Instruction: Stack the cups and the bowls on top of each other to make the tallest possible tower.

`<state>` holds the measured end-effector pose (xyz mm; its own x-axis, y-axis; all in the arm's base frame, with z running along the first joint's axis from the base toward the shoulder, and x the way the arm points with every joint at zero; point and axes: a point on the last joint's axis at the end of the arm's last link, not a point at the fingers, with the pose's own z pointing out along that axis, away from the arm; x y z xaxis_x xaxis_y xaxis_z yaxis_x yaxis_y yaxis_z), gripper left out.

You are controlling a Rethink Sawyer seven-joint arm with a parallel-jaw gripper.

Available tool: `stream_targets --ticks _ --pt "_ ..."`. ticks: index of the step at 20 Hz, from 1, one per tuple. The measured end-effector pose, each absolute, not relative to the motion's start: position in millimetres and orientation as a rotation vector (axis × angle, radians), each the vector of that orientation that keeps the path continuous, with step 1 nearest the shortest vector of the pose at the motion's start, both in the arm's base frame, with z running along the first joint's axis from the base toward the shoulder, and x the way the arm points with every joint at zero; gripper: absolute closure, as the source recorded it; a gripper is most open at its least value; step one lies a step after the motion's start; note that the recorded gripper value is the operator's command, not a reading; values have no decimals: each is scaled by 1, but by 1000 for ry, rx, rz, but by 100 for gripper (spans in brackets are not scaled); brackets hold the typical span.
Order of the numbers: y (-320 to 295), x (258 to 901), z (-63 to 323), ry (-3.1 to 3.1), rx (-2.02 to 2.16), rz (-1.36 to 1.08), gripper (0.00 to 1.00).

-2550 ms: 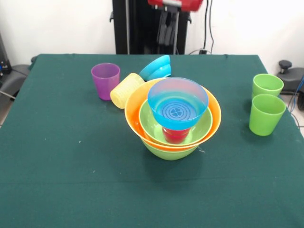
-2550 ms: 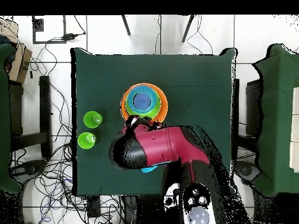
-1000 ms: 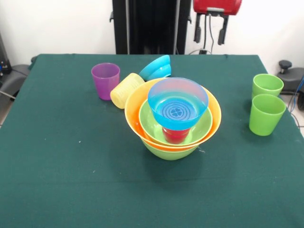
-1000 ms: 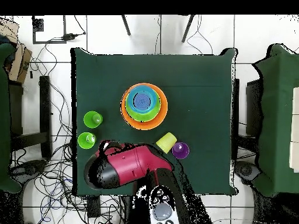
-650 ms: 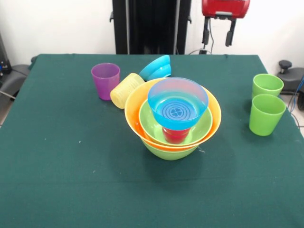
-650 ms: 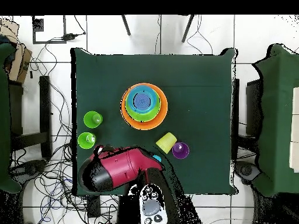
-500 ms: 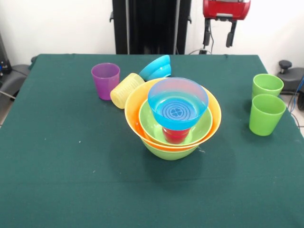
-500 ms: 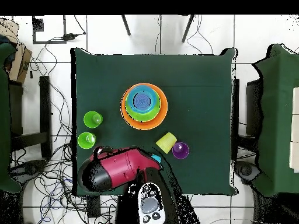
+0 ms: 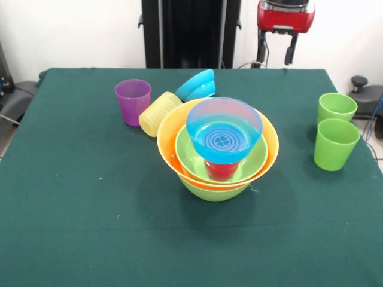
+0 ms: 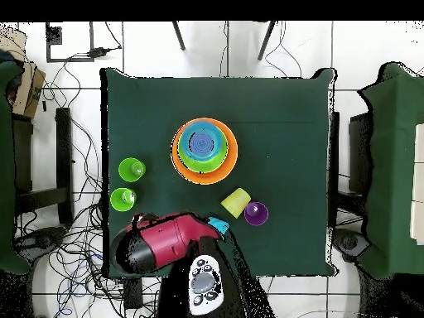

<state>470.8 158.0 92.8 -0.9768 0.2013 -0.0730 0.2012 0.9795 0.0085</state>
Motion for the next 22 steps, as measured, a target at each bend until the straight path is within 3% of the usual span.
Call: stream_targets --ticks 22 --pt "189 435 53 3103 387 -54 0"
